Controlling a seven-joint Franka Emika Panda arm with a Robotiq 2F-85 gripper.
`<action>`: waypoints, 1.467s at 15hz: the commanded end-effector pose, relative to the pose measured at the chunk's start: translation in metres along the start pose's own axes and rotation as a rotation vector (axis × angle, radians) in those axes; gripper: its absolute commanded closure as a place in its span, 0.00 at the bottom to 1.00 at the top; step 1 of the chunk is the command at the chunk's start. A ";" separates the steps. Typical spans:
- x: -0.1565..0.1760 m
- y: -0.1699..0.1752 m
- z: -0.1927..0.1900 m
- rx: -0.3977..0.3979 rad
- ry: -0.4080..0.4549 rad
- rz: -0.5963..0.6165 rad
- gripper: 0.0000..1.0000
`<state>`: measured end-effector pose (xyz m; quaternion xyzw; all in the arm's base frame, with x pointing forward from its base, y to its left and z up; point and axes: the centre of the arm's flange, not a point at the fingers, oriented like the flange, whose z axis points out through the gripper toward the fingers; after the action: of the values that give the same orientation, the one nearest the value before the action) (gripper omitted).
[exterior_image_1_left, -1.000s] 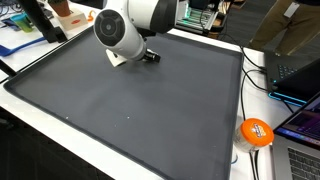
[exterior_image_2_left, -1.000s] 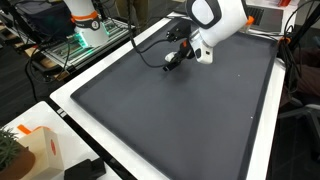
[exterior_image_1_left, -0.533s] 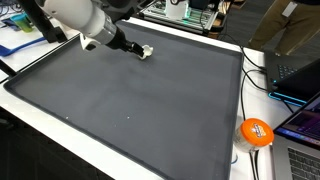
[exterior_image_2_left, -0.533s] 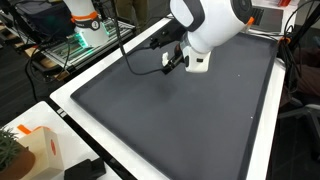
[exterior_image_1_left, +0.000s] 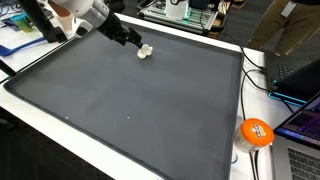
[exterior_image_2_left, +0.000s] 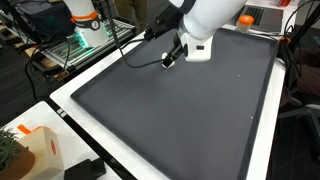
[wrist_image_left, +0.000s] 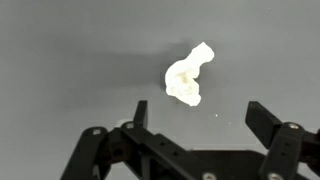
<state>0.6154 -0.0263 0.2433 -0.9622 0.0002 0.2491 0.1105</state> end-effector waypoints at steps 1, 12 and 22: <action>-0.041 -0.031 -0.002 -0.079 0.103 0.002 0.00; -0.040 -0.071 -0.018 -0.266 0.093 0.117 0.00; 0.003 -0.061 -0.029 -0.268 -0.038 0.182 0.00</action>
<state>0.6106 0.0330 0.2889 -0.9657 0.0431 0.2528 -0.0410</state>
